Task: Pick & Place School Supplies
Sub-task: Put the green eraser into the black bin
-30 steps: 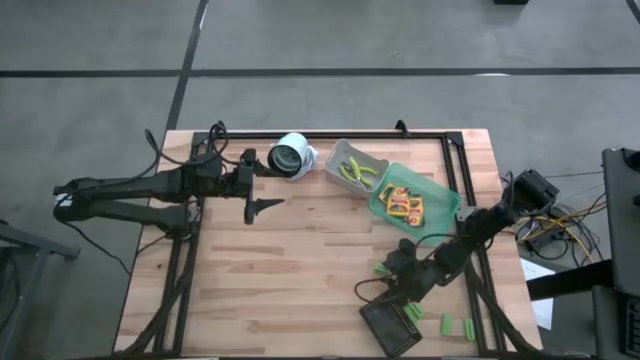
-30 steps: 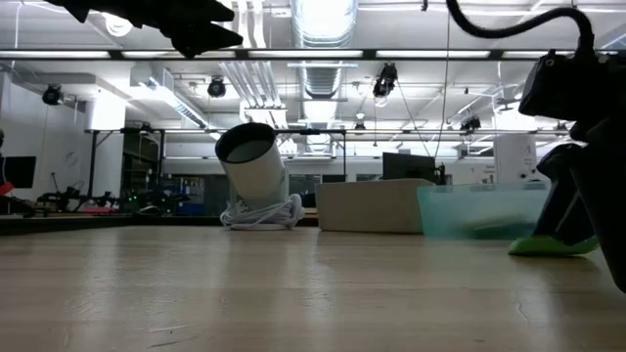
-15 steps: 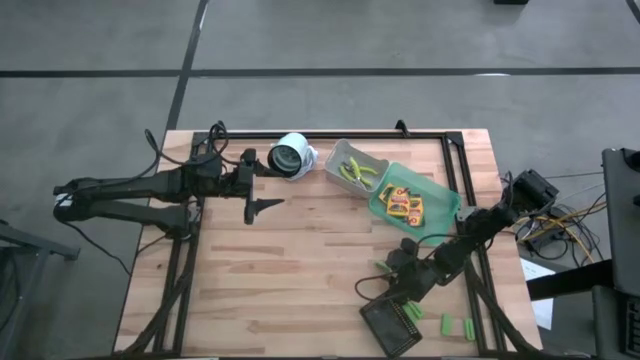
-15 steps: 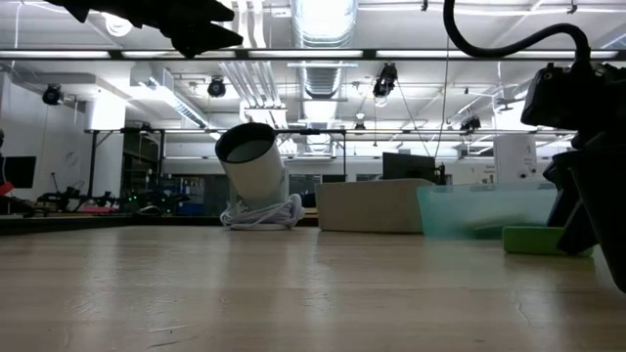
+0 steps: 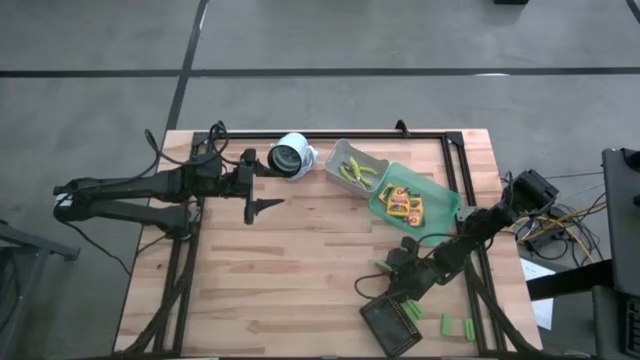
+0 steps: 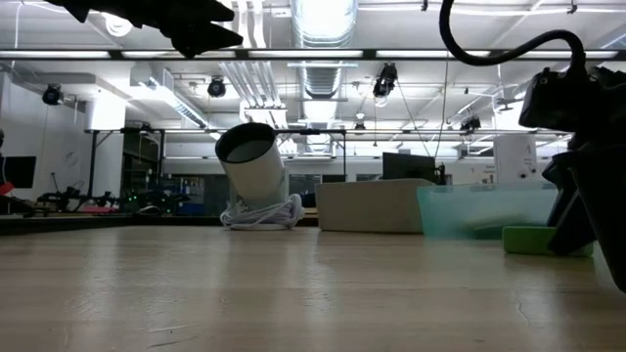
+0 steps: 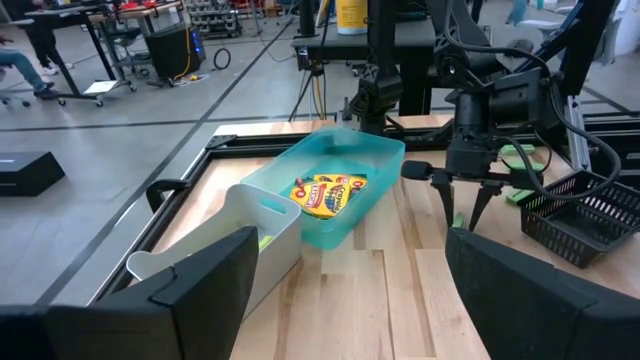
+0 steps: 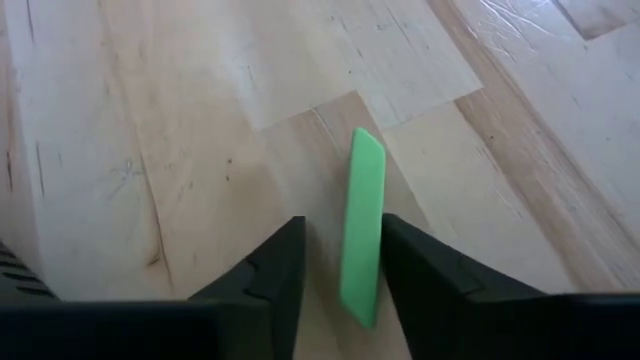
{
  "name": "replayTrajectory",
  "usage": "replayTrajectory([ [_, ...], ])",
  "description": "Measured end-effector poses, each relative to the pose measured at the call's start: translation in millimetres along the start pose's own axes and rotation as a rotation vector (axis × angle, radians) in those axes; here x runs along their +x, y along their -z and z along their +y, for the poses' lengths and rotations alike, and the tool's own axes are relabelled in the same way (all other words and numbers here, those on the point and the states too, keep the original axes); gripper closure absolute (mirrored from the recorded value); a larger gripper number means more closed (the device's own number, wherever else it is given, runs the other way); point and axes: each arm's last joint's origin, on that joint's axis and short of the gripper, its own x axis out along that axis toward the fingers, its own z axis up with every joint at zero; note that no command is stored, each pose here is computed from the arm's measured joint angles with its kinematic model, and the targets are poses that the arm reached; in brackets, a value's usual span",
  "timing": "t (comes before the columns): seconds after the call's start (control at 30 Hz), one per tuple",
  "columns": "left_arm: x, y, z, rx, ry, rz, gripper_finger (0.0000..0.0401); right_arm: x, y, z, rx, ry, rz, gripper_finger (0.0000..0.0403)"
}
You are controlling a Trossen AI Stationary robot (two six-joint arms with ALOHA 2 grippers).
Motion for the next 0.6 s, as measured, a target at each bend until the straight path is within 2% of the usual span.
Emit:
replayTrajectory([
  [0.3,0.0,0.0,0.0,0.000,0.000,0.000,0.0073,0.0,-0.3,0.5,0.011,-0.005,-0.003,0.0371],
  [0.6,0.0,0.0,0.0,0.000,0.000,0.000,0.0073,-2.6,-1.4,0.9,0.005,-0.010,-0.016,0.0367],
])
